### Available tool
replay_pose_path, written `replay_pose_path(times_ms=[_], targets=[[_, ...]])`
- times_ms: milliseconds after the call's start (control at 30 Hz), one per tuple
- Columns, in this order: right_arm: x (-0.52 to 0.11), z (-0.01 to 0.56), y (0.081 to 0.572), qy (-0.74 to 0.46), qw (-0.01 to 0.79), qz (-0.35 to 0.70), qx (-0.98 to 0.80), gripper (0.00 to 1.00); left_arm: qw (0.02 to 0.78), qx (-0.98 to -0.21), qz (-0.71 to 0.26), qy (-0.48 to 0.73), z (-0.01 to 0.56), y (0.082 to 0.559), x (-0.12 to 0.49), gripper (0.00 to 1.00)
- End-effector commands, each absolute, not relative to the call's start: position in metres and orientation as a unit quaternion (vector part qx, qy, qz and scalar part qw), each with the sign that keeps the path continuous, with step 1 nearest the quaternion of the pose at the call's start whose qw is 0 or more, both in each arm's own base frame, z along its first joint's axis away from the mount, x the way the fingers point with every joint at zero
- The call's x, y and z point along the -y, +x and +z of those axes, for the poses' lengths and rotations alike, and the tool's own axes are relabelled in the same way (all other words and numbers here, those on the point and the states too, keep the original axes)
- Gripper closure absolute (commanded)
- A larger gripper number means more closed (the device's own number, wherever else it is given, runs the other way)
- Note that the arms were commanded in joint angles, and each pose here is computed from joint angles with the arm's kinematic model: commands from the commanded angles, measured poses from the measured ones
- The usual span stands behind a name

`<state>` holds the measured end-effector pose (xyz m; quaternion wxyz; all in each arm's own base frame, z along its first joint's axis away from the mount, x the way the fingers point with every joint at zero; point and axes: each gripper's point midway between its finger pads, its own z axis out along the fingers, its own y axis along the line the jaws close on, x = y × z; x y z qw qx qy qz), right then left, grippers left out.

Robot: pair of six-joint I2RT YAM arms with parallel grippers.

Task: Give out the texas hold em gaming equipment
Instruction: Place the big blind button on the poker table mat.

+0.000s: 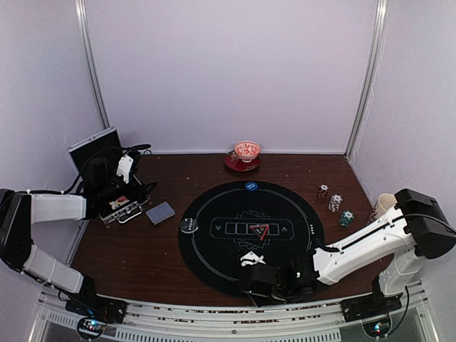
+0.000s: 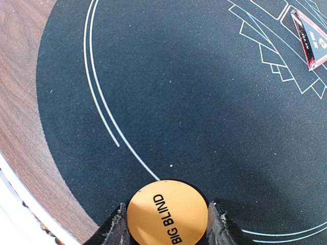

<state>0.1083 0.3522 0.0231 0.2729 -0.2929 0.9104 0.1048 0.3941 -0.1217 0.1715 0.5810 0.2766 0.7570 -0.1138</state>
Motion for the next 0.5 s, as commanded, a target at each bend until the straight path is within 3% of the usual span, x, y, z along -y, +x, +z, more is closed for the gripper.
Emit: replay_pose_path(times_ms=[0,267,467], targets=[[-0.3462,0.016,0.0973,-0.302,0.259,0.093,-0.913,0.5,0.601,-0.741,-0.104,0.28,0.1871,0.4005,0.1221,0.02],[-0.3454,0.017,0.0965,-0.3,0.265,0.087,-0.912,0.48,0.602,-0.74,-0.105,0.28,0.1877,0.4001,0.1222,0.02],[-0.348,0.0195,0.0974,-0.305,0.268,0.083,-0.91,0.28,0.602,-0.741,-0.104,0.279,0.1878,0.4003,0.1215,0.02]])
